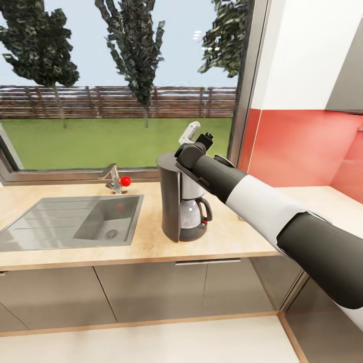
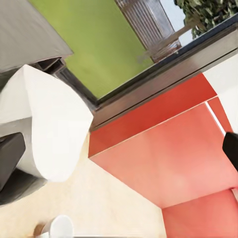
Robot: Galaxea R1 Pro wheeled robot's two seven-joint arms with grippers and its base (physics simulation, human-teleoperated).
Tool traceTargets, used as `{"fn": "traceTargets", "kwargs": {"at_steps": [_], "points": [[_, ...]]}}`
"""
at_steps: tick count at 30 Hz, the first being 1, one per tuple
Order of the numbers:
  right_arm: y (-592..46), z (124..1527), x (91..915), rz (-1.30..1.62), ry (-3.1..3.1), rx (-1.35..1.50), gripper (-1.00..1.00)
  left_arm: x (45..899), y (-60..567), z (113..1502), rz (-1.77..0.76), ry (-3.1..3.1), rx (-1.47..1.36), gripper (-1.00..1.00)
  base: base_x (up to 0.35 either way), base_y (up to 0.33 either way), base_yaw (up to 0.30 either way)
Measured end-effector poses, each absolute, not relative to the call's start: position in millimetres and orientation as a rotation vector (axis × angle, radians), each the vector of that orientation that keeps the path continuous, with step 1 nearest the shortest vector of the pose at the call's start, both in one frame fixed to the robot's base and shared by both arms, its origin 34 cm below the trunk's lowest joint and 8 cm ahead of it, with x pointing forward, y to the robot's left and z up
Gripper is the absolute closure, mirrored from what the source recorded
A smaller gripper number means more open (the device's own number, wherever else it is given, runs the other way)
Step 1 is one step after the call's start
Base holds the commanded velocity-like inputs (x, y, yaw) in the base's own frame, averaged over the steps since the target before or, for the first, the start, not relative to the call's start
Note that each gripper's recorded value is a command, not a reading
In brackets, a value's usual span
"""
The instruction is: Set up a coffee station on the kitchen countertop: keep the coffee maker on the countertop, move the bottle of coffee from the kitchen shelf to the counter next to the coffee maker, place a paper coffee filter on top of the coffee maker, put the saucer next to the coffee maker with the coffee cup on the saucer, and place the electric kettle next to the coffee maker.
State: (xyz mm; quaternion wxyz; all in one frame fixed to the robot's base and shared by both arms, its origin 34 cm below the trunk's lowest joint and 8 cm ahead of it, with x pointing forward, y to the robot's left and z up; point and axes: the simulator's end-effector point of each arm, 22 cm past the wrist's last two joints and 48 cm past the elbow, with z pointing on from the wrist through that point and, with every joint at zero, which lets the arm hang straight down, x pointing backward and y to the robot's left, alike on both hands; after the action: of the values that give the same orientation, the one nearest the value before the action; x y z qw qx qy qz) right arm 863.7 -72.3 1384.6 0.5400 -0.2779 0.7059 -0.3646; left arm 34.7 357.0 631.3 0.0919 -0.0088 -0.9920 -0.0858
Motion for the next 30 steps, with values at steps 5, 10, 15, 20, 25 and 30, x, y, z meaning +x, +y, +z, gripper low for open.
{"fn": "traceTargets", "kwargs": {"at_steps": [5, 10, 15, 20, 25, 30], "points": [[-72.3, 1384.6, 863.8, -0.867, 1.678, -0.661, -1.0, 34.8, 357.5, 631.4, -0.256, -2.946, -0.023, -1.0, -0.203, -0.185, 0.0], [-72.4, 1384.5, 863.9, -0.867, 1.678, -0.66, -1.0, 34.9, 357.6, 631.4, -0.257, -2.947, -0.017, -1.0, -0.258, -0.179, 0.0], [-72.3, 1384.6, 863.9, -0.867, 1.678, -0.66, -1.0, 35.3, 358.1, 631.4, -0.261, -2.948, -0.005, -1.0, -0.303, -0.089, 0.0], [-72.5, 1384.4, 864.1, -0.867, 1.678, -0.66, -1.0, 35.2, 358.6, 631.5, -0.262, -2.947, -0.002, -1.0, -0.331, -0.011, 0.0], [-72.7, 1384.3, 864.0, -0.868, 1.679, -0.66, -1.0, 35.1, 358.7, 631.5, -0.262, -2.947, -0.003, -1.0, -0.297, -0.001, 0.0], [-73.8, 1383.9, 864.0, -0.87, 1.681, -0.659, -1.0, 35.3, 358.0, 631.4, -0.261, -2.948, -0.004, -1.0, -0.104, 0.0, 0.0]]}}
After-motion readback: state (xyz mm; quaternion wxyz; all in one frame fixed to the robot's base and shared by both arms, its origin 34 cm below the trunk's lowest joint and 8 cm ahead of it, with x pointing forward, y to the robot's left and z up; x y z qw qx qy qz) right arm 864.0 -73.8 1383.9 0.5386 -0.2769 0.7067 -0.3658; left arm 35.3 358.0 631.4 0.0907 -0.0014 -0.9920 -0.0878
